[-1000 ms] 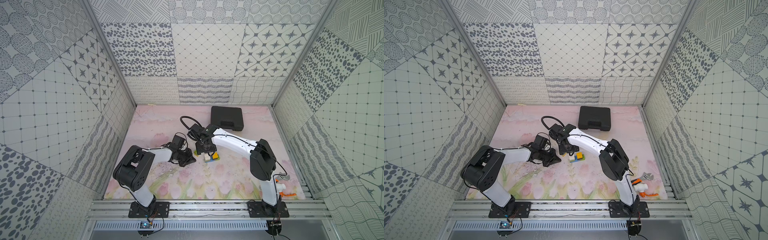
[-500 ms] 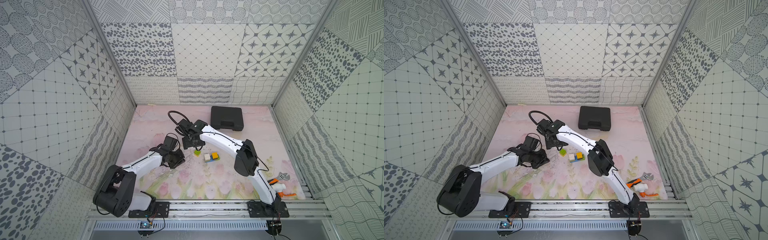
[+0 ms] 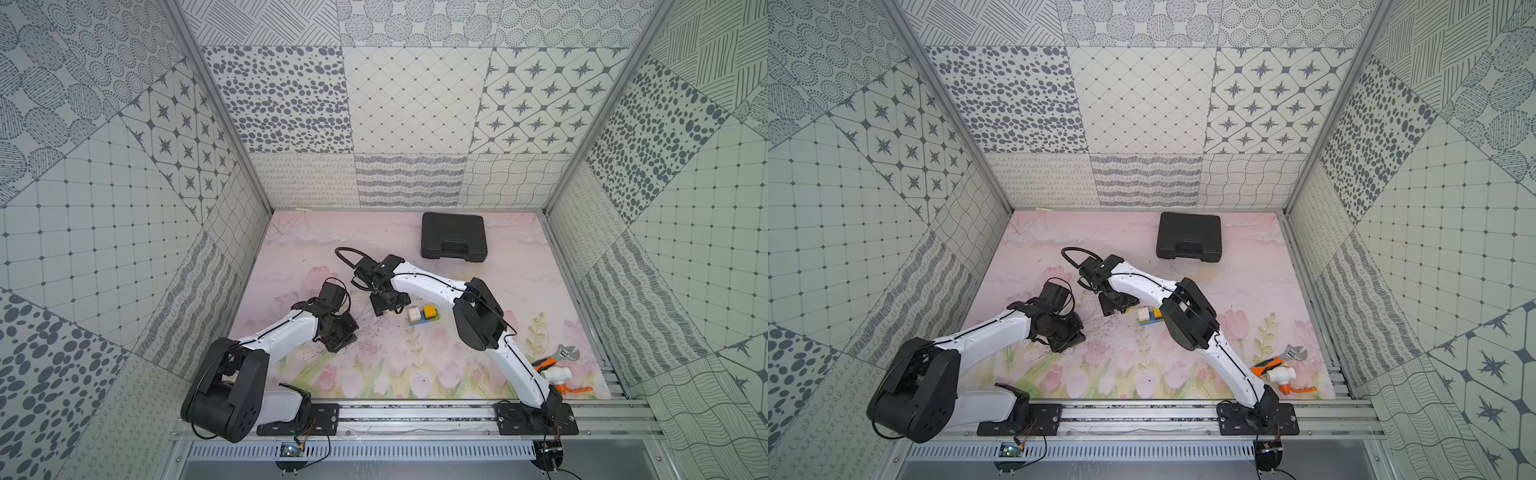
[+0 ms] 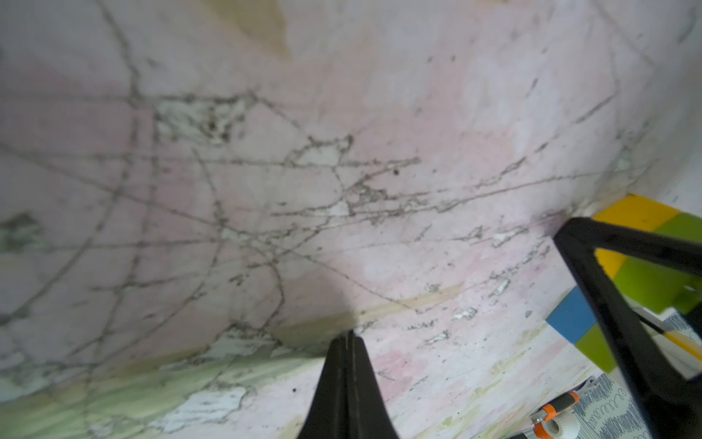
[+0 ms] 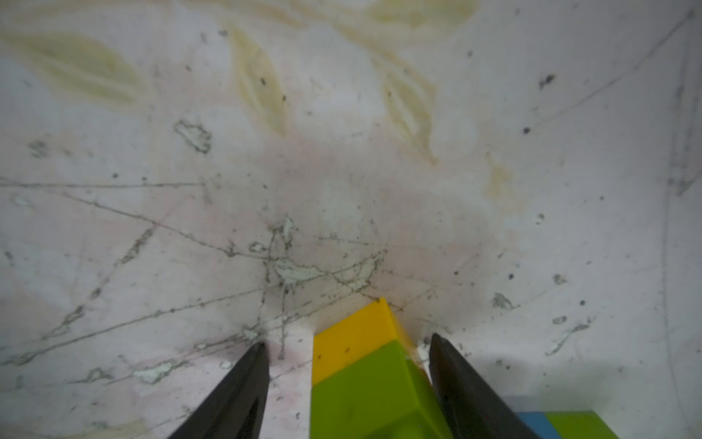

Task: Assemble the number 4 with lego
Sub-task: Pick up the lego brick from the center of the board, then place the lego brick at the center of the board, then pick up the lego brick from the center of the board.

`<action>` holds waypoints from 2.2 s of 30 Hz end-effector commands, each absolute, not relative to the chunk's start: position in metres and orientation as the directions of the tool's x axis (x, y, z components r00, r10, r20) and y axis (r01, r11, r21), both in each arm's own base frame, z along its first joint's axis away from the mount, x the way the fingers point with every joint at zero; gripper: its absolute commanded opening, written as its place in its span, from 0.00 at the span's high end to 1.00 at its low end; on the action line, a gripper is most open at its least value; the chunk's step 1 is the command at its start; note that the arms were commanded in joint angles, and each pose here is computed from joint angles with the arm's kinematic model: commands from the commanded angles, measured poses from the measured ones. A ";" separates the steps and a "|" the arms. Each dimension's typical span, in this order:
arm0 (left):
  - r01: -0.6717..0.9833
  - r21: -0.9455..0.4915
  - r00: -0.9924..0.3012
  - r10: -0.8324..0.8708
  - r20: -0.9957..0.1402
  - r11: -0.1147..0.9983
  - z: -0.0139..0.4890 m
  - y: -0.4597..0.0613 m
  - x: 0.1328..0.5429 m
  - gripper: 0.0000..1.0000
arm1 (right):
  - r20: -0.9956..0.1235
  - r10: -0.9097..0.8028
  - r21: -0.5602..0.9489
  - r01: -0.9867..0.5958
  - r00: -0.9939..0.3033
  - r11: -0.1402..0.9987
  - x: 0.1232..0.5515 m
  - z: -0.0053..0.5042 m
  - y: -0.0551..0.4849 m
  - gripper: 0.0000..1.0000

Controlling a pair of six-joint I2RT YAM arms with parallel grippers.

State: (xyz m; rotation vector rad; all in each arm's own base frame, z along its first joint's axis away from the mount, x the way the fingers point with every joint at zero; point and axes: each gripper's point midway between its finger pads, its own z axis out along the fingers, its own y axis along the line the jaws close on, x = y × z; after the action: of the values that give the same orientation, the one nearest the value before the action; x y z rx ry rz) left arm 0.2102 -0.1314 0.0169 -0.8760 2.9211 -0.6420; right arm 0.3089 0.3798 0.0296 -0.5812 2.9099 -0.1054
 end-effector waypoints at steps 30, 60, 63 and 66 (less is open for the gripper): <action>-0.457 -0.376 -0.889 -0.423 0.175 0.806 -0.011 -0.177 0.200 1.00 | -0.199 -0.246 -0.001 -0.251 -0.948 0.968 0.190 0.060 0.304 0.66; -0.433 -0.426 -0.901 -0.364 0.237 0.795 -0.029 -0.257 0.210 0.92 | -0.344 -0.093 0.033 -0.111 -0.934 0.993 0.222 0.139 0.230 0.19; -0.424 -0.431 -0.905 -0.356 0.232 0.797 -0.031 -0.263 0.218 0.92 | -0.331 -0.097 0.022 -0.110 -0.939 0.994 0.223 0.133 0.221 0.18; -0.428 -0.429 -0.903 -0.367 0.221 0.795 -0.033 -0.263 0.232 0.92 | -0.339 -0.138 0.039 -0.160 -0.930 0.986 0.230 0.130 0.222 0.16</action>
State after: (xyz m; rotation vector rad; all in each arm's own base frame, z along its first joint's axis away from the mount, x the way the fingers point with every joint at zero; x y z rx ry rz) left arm 0.2327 -0.3105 0.0157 -0.4741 3.0012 -1.2561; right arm 0.2283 0.2248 0.1333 -0.1400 2.7943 0.0932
